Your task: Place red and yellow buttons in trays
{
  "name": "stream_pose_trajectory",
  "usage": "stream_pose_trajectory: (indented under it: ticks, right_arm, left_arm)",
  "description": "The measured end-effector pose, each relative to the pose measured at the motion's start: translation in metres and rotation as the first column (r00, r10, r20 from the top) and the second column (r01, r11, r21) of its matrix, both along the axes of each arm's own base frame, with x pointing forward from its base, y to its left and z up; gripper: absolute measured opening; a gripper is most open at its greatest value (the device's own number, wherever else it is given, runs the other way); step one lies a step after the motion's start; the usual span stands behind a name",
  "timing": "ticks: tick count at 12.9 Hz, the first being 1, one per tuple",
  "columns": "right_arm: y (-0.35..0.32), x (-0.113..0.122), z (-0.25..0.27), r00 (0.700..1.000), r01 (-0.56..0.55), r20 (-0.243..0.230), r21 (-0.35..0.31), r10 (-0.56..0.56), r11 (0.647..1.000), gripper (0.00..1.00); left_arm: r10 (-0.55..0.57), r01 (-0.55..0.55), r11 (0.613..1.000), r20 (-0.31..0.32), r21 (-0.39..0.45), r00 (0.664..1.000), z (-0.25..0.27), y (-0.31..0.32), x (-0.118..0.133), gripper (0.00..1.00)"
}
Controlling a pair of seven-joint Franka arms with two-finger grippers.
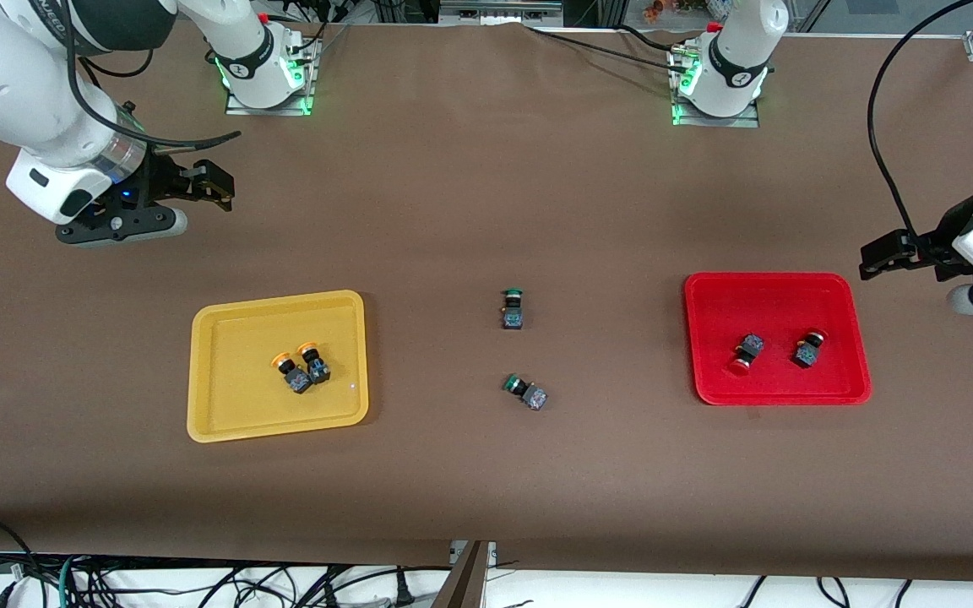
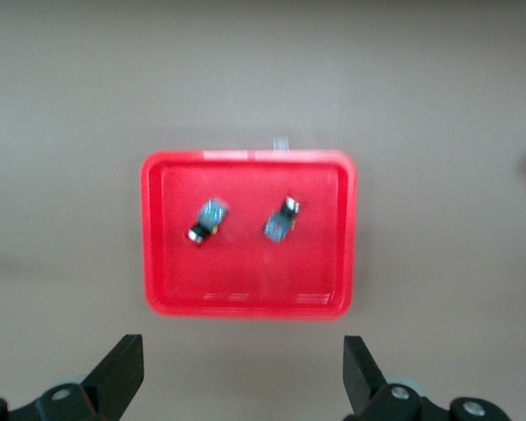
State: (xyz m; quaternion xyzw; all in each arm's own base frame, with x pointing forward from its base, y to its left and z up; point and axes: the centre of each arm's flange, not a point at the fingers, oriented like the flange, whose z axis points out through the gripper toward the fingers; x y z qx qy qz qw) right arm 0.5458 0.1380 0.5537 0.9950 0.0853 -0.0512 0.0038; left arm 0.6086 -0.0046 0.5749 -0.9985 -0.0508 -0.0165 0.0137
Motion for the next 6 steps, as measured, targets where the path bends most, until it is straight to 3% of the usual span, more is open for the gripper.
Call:
stream_pose_trajectory:
  ticks: [3,6]
  right_arm:
    - [0.001,0.002,0.012,1.000,-0.004,0.023,0.006,0.004,1.000,1.00]
    - [0.001,0.002,0.014,1.000,-0.005,0.028,0.007,0.005,1.000,1.00]
  left_arm:
    - [0.051,-0.052,0.999,0.050,0.002,0.997,0.001,0.002,-0.033,1.00]
    - [0.011,-0.011,1.000,0.048,0.006,0.999,0.000,0.002,-0.039,1.00]
